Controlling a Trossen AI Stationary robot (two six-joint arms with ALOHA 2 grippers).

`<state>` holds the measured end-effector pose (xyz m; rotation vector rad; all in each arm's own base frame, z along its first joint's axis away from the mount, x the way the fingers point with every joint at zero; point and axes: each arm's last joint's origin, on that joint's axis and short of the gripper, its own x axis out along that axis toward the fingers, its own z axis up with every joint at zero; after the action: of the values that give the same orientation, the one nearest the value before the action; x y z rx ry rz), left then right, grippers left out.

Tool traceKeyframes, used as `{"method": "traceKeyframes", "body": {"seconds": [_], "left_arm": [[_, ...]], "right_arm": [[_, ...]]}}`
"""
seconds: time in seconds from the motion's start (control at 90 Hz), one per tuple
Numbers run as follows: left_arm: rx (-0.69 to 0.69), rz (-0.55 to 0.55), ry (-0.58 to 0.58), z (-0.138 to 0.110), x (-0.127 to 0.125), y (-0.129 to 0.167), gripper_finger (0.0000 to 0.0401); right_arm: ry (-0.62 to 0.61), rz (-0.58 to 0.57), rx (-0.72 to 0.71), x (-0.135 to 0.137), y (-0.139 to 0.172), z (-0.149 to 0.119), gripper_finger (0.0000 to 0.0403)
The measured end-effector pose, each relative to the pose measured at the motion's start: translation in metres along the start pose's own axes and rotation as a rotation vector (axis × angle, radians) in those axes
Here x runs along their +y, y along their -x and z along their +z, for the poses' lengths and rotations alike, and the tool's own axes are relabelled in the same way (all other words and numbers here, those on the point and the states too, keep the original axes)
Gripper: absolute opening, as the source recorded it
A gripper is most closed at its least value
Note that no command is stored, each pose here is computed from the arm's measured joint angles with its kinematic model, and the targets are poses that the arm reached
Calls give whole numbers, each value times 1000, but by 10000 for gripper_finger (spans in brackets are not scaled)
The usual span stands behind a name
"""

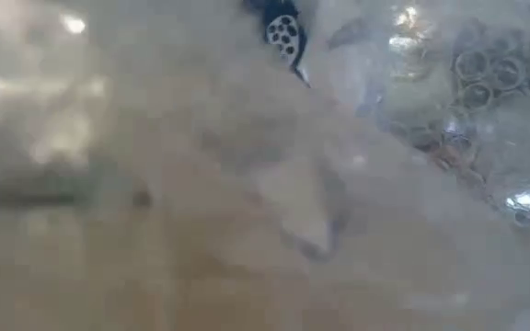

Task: Wrap mug
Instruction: Wrap the blue mug with the bubble wrap

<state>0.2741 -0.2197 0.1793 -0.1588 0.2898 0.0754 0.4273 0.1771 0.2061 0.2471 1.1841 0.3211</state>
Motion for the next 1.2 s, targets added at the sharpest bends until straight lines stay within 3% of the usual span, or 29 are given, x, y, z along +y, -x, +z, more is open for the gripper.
{"method": "traceKeyframes", "body": {"seconds": [0.2,0.378,0.556,0.722,0.867,1.056,1.2], "left_arm": [[51,-66,21,-1,2,-3,0],[60,-62,25,0,6,-7,0],[84,-50,41,-3,9,-9,0],[93,-44,60,-8,9,-14,0],[73,-60,55,-8,8,-16,0],[60,-68,43,-7,7,-16,0],[41,-58,10,-5,5,-11,0]], "right_arm": [[-8,-3,4,1,2,1,0],[-28,-38,12,12,25,9,0],[-8,-141,-5,31,58,15,0],[69,-309,-151,52,82,21,0],[135,-262,-224,62,73,27,0],[79,-223,-48,52,37,19,0],[49,-220,-1,50,31,15,0]]}}
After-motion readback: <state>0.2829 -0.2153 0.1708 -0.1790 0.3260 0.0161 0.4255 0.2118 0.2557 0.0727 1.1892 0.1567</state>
